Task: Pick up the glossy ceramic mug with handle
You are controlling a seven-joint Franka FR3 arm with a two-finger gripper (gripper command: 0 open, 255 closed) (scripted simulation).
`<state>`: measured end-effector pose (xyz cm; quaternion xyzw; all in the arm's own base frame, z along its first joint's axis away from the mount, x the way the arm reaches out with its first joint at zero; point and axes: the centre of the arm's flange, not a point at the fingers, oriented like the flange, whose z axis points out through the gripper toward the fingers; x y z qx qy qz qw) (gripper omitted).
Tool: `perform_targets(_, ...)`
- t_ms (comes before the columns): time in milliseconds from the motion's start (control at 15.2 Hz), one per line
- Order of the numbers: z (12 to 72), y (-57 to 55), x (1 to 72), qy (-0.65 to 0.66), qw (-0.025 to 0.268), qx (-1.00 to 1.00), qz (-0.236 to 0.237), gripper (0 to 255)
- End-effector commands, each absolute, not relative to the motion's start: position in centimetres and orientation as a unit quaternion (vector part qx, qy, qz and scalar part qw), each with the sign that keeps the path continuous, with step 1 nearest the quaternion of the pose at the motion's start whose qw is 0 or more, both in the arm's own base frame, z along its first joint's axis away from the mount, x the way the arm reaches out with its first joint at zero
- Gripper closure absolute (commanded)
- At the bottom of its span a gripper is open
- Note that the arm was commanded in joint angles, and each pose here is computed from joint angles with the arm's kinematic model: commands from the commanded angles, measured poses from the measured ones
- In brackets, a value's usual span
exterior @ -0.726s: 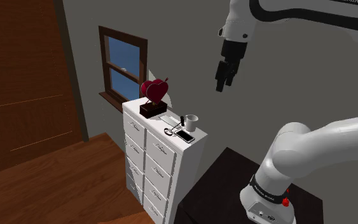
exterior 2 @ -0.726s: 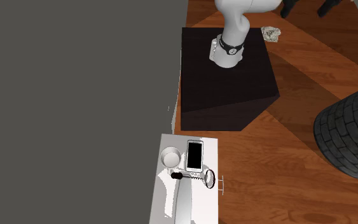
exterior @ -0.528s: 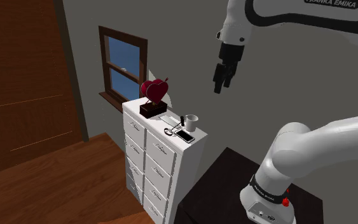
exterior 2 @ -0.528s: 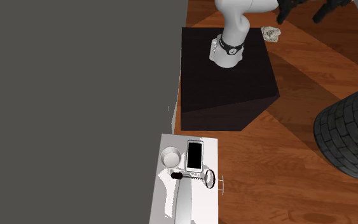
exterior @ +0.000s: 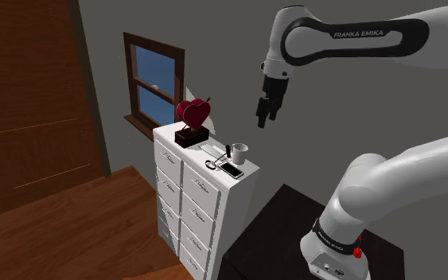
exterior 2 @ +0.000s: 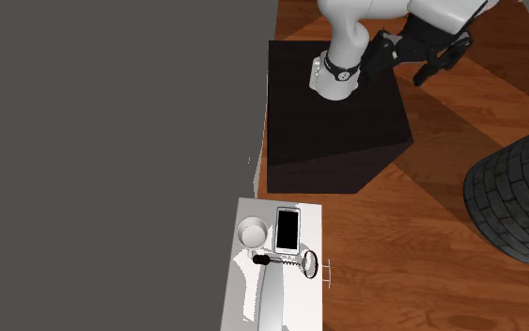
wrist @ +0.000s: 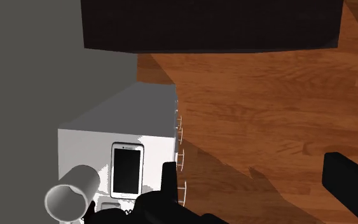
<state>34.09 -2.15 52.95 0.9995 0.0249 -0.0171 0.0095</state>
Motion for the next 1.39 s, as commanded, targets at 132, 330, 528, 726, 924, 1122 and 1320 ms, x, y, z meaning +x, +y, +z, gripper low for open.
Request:
perform_targets(132, 49.0, -4.5, 37.0, 0.024, 0.012, 1.000, -0.016, 0)
perform_targets(330, 46.2, -6.5, 38.9, 0.024, 0.014, 1.000, -0.015, 0)
perform_targets(528, 43.4, -8.5, 40.8, 0.023, 0.016, 1.000, -0.015, 0)
perform_targets(726, 40.6, -10.4, 42.7, 0.022, 0.018, 0.999, -0.014, 0)
perform_targets(924, 37.8, -12.4, 44.6, 0.021, 0.020, 0.999, -0.014, 0)
perform_targets(1122, 35.0, -14.4, 46.6, 0.020, 0.021, 0.999, -0.014, 0)
perform_targets(1320, 32.2, -16.5, 48.5, 0.020, 0.023, 0.999, -0.013, 0)
